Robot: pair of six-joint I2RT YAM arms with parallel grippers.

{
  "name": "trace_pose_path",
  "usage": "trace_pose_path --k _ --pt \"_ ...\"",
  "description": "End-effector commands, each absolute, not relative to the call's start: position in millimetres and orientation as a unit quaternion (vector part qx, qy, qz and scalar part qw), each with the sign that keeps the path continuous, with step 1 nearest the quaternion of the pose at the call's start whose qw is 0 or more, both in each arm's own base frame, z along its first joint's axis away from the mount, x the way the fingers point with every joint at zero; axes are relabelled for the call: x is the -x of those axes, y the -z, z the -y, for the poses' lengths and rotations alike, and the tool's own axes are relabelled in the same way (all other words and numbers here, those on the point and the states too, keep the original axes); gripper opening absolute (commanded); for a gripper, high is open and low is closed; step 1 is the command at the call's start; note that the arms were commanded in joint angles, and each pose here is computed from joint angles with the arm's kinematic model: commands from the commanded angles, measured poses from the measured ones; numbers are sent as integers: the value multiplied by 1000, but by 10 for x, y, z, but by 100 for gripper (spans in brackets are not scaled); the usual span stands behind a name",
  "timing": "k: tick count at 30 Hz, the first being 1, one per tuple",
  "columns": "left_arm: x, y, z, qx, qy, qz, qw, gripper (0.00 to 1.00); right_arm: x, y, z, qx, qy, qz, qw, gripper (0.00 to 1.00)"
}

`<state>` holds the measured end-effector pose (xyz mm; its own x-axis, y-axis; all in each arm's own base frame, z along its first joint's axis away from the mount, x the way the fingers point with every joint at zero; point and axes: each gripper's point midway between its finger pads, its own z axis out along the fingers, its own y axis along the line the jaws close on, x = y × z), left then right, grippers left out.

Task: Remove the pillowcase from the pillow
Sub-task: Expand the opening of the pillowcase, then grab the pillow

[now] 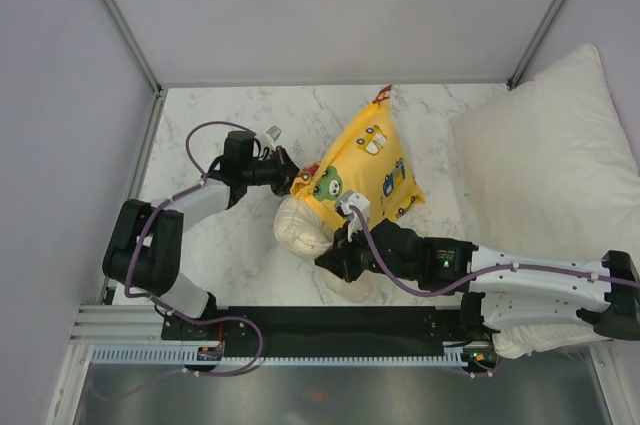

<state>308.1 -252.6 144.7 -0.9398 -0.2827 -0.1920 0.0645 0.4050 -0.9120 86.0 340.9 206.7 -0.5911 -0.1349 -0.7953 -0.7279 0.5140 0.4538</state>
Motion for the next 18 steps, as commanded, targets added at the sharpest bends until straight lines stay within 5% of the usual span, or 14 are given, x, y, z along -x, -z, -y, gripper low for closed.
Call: trace_pose_path --k 1,13,17,18 --pt "-4407 -2469 1720 139 455 -725 499 2 408 -2255 -3278 364 -516 -766 120 0" --pt "-3705 -2012 1733 84 415 -785 451 3 -1117 -2607 -3650 231 -373 -798 413 0" --pt "-3531 -1887 1451 119 338 -817 452 40 -1623 -2569 -3713 184 -318 -809 458 0" --pt "-3466 -2032 1375 124 328 -809 473 61 -1739 -2551 -3705 170 -307 -812 466 0"
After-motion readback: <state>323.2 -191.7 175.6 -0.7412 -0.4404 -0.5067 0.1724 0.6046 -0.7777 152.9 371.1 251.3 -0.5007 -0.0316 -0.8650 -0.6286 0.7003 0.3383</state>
